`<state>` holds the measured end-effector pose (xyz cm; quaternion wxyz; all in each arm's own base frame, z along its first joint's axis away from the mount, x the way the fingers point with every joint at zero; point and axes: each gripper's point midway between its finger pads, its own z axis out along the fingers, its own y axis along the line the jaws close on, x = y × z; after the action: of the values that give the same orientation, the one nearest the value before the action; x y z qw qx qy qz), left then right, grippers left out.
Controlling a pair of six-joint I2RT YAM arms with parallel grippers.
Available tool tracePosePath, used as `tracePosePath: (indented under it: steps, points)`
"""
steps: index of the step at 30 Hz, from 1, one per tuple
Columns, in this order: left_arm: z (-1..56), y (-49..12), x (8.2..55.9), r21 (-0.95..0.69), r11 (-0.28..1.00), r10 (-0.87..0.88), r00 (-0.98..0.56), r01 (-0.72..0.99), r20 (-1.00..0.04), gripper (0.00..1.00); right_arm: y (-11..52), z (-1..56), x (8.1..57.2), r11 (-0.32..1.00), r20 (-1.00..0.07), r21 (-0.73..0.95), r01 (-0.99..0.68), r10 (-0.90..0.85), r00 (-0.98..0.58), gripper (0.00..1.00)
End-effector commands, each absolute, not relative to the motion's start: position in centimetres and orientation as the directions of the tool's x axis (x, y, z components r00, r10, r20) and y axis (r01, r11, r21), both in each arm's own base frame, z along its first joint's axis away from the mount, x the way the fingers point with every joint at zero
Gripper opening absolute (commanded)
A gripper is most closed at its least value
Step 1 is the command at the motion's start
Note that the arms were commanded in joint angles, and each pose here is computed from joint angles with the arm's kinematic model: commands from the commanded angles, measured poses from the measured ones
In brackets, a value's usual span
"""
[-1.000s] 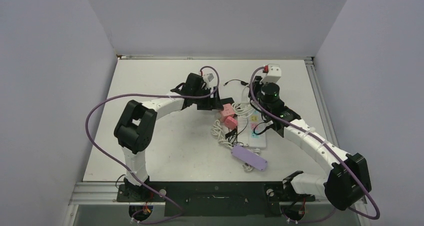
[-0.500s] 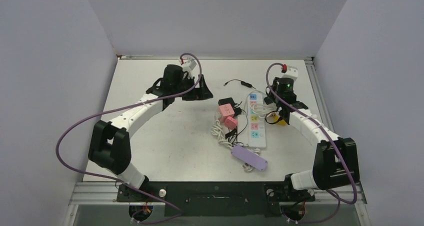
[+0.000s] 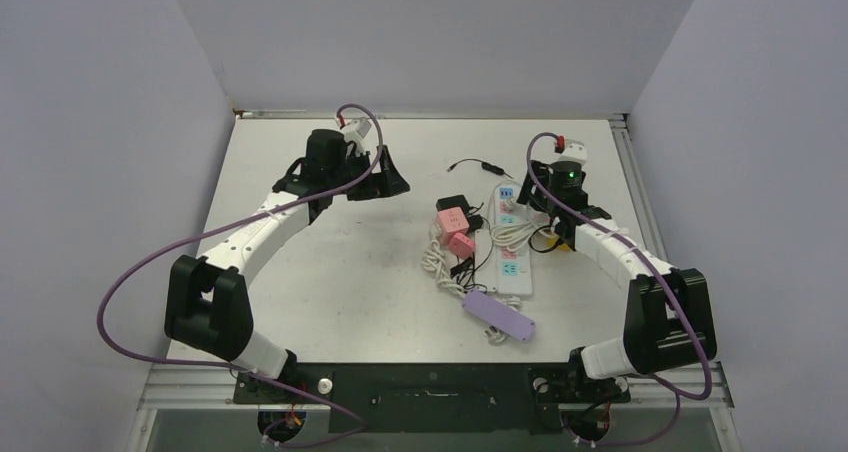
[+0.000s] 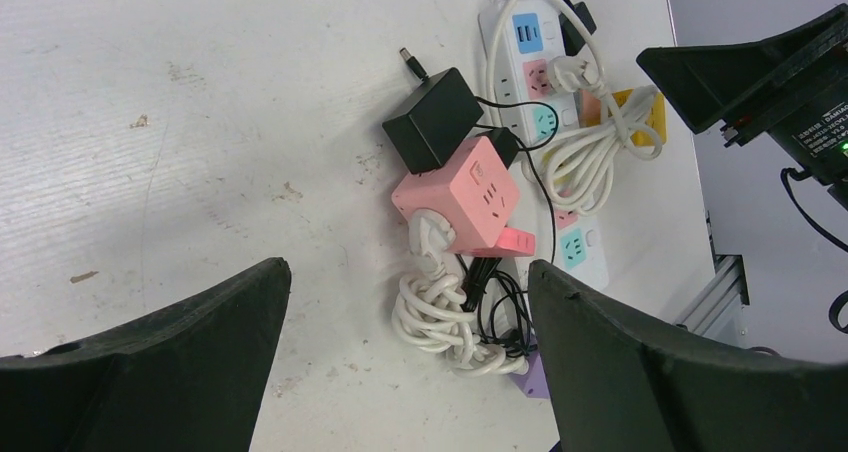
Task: Pull the plug off the socket
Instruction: Place the socket at the center of the board, then remove the plug from the socket.
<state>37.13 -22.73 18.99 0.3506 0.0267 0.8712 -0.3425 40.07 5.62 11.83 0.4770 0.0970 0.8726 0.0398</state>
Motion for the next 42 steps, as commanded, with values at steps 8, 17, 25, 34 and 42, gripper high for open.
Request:
tracePosePath:
  steps: [8, 17, 25, 34, 42]
  points:
    - [20.8, -23.3, 36.6, -0.574, 0.747, -0.187, -0.723, 0.335, -0.665, 0.86, 10.9, 17.6, 39.2, 0.970, -0.881, 0.212, -0.118, 0.138, -0.453, 0.95]
    - [20.8, -23.2, 36.0, -0.568, 0.744, -0.172, -0.720, 0.353, -0.672, 0.86, 22.1, 17.5, 33.1, 0.839, -0.878, 0.251, -0.483, -0.012, -0.478, 1.00]
    - [20.6, -22.9, 35.3, -0.536, 0.753, -0.135, -0.708, 0.382, -0.693, 0.86, 25.4, 13.4, 32.7, 0.855, -0.860, 0.140, -0.500, -0.145, -0.489, 0.92]
    - [20.2, -23.3, 35.0, -0.528, 0.753, -0.118, -0.710, 0.392, -0.694, 0.86, 24.9, 10.9, 34.9, 0.891, -0.846, 0.021, -0.453, -0.226, -0.483, 0.91]
    - [19.3, -24.0, 34.8, -0.534, 0.749, -0.103, -0.729, 0.391, -0.677, 0.86, 26.0, 10.2, 35.7, 0.886, -0.844, 0.044, -0.461, -0.214, -0.491, 0.99]
